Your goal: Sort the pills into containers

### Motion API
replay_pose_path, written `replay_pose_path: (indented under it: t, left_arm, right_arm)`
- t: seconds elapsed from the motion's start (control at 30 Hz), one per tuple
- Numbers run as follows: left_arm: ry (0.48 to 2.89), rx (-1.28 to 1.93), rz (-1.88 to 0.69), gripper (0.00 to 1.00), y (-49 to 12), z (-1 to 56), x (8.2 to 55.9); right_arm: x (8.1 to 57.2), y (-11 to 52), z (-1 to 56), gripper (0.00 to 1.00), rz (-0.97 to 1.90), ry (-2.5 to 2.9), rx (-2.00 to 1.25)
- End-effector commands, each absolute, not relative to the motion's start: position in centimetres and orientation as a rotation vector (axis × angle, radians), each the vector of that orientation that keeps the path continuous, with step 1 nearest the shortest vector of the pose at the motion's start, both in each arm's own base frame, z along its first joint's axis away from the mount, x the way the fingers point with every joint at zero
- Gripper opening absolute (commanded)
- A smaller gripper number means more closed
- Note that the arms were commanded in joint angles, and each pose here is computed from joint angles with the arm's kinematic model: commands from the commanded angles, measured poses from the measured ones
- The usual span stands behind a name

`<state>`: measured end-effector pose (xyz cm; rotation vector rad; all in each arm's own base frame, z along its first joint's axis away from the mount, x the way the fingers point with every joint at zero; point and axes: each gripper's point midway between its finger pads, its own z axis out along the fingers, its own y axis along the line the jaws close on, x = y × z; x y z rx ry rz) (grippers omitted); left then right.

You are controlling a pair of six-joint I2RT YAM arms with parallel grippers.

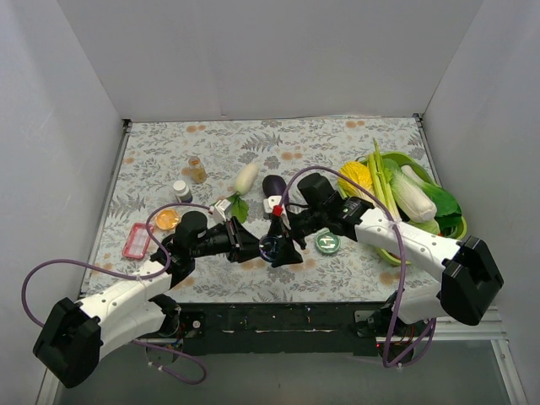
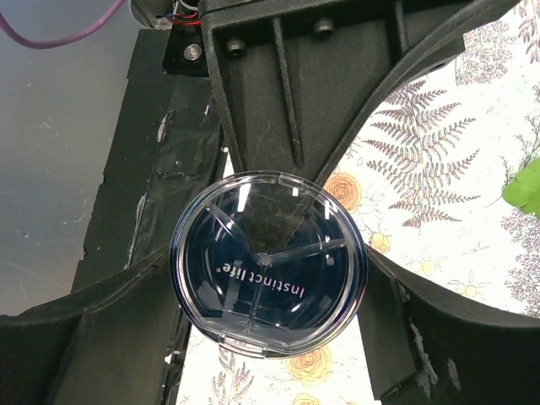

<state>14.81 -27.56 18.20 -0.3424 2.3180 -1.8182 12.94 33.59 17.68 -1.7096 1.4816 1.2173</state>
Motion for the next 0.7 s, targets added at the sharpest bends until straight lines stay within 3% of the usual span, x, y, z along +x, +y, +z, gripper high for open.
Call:
replay_pose_path:
  t: [0.0,0.07,0.13,0.2,0.4,0.67]
  left_arm:
    - [2.333,-0.462,-1.862,0.00,-27.9,18.6,14.9]
    - [2.332,-0.463,-1.861,0.00,-27.9,18.7,15.0]
    - [2.334,-0.465,-1.860,0.00,-27.9,18.7,15.0]
    - [2.335,-0.466,-1.862,0.00,-27.9,18.7,15.0]
    - [2.332,-0.470,-1.865,0.00,-27.9,18.7,15.0]
    - [2.324,-0.482,-1.870,0.00,-27.8,18.7,15.0]
  right_arm:
    - [14.2,36.0,21.8,0.77,1.253,1.407,-1.630]
    - [14.4,36.2,21.7,0.77,1.252,1.419,-1.626]
    - [14.3,36.3,21.8,0.88,1.272,1.426,-1.619]
    - [14.1,36.4,22.0,0.91,1.287,1.421,-1.621]
    - [14.0,36.7,22.7,0.94,1.316,1.420,-1.615]
    - [14.8,36.5,21.1,0.89,1.259,1.487,-1.605]
